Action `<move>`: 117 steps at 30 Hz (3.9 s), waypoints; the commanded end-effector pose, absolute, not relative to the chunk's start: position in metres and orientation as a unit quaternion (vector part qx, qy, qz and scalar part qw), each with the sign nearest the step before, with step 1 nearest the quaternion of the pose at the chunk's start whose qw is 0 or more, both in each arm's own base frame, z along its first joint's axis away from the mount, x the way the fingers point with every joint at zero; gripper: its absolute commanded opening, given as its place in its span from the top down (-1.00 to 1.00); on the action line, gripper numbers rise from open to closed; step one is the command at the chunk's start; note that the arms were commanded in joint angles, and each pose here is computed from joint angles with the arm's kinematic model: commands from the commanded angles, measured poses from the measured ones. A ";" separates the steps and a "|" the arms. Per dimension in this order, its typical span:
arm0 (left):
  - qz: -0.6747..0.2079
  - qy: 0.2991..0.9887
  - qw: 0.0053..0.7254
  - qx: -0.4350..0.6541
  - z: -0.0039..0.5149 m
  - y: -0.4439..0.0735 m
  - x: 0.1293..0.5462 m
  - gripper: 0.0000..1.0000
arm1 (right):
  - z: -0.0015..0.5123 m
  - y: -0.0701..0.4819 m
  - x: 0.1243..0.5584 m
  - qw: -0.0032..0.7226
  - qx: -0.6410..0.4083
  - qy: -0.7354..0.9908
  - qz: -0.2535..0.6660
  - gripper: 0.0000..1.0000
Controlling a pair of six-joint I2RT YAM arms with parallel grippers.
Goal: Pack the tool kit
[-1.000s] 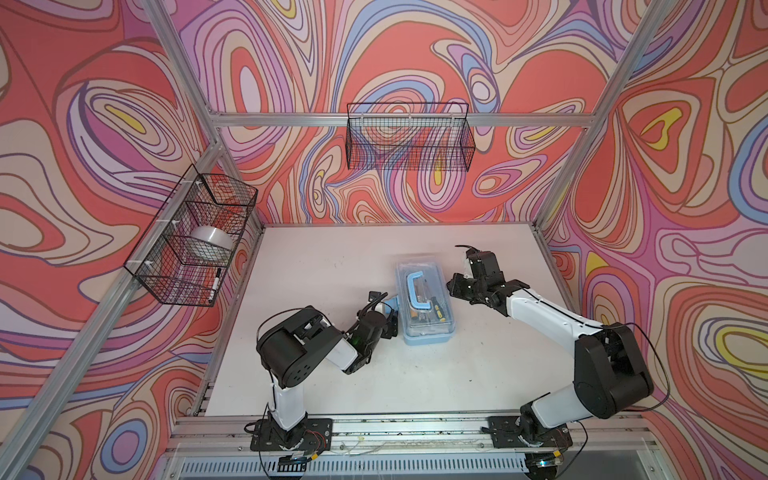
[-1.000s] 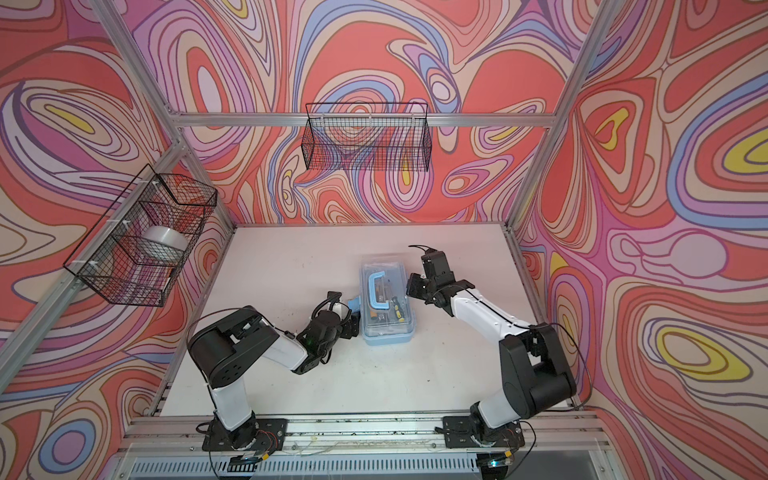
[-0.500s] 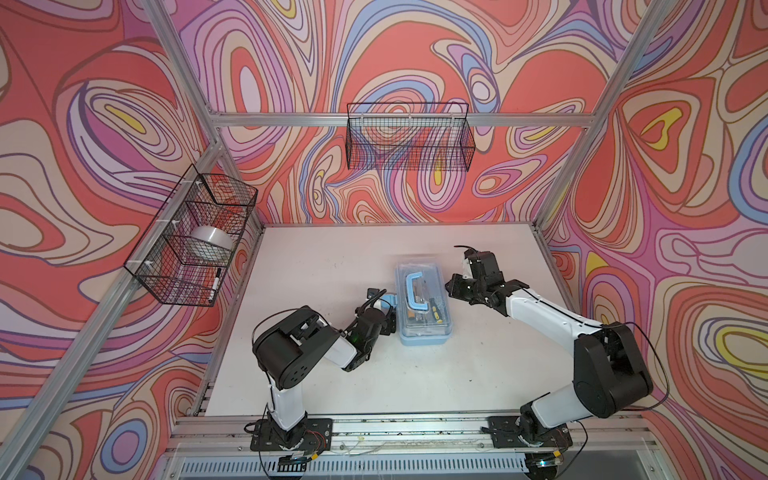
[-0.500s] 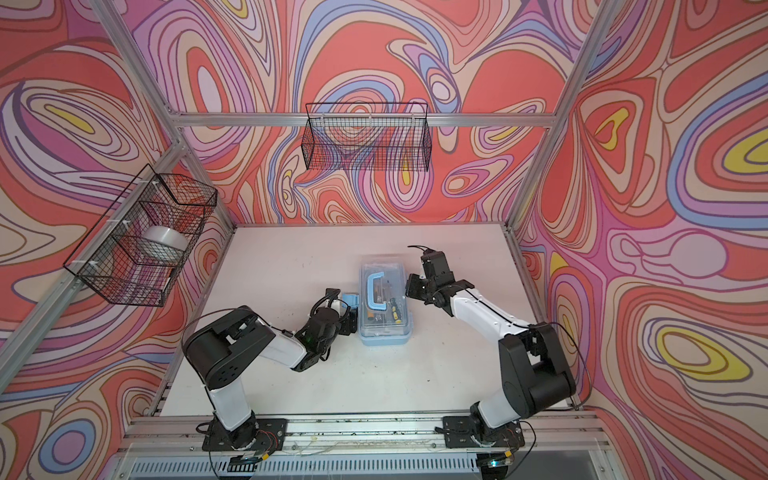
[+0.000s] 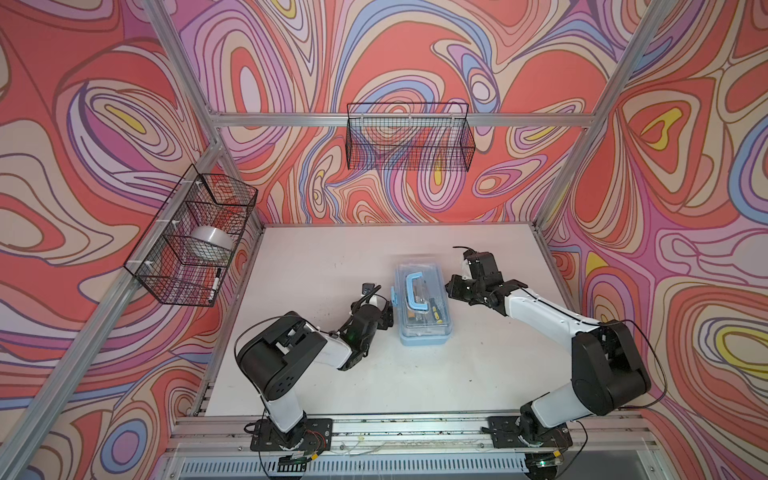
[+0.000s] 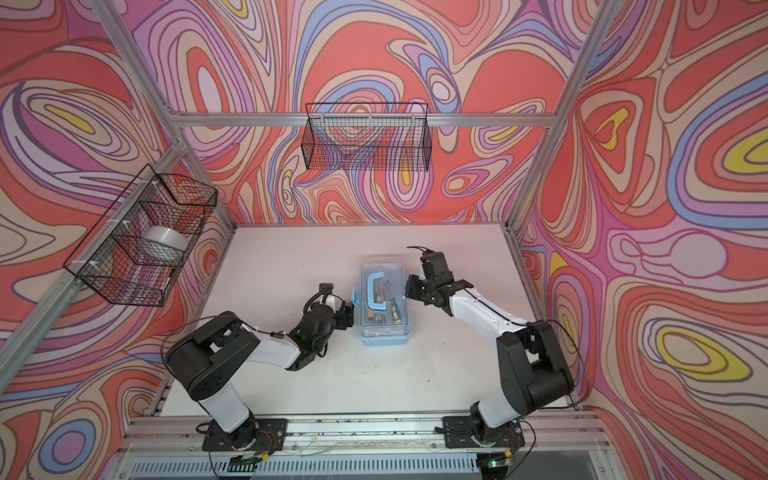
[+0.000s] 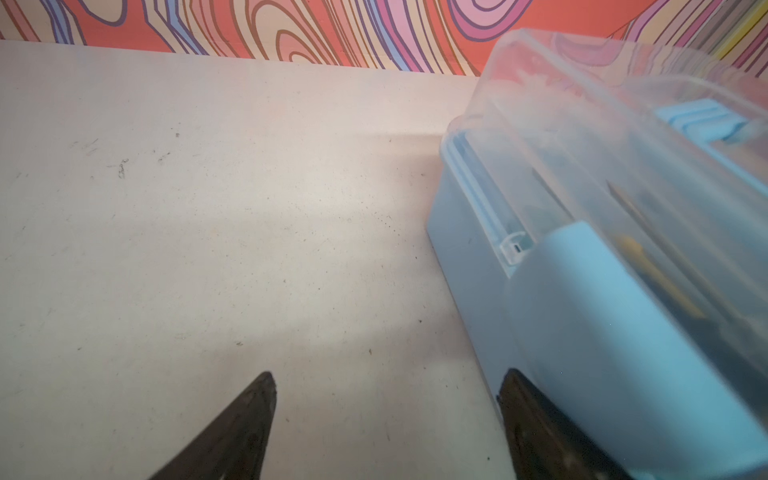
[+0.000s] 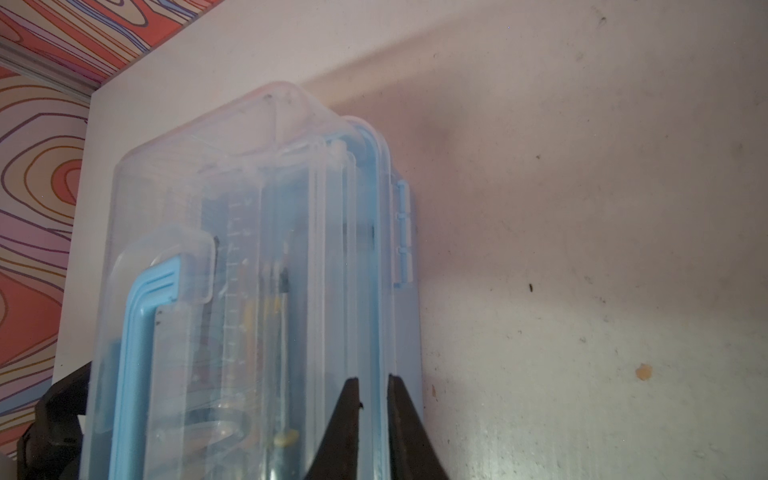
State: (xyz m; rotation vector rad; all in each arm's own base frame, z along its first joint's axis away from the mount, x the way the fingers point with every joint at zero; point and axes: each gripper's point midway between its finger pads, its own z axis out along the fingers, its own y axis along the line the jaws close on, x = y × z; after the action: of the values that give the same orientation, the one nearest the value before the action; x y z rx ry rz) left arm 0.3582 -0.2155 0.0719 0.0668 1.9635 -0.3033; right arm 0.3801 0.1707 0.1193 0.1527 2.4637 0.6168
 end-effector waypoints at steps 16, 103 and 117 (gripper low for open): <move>-0.184 0.829 0.528 0.000 0.086 -0.221 0.354 -0.57 | 0.120 0.187 0.379 0.284 0.037 0.923 0.256 0.71; -0.432 0.760 0.477 -0.088 0.133 -0.267 0.357 0.21 | 0.094 0.186 0.372 0.262 0.048 0.930 0.255 0.82; -0.437 0.770 0.458 -0.085 0.122 -0.269 0.354 0.41 | 0.087 0.186 0.373 0.254 0.047 0.933 0.251 0.86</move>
State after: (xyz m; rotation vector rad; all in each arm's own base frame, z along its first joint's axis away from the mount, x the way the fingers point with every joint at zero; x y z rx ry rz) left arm 0.3592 -0.2656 0.1236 -0.2224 1.8921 -1.0374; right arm 0.3815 0.1741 0.1027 0.1602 2.4821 0.6376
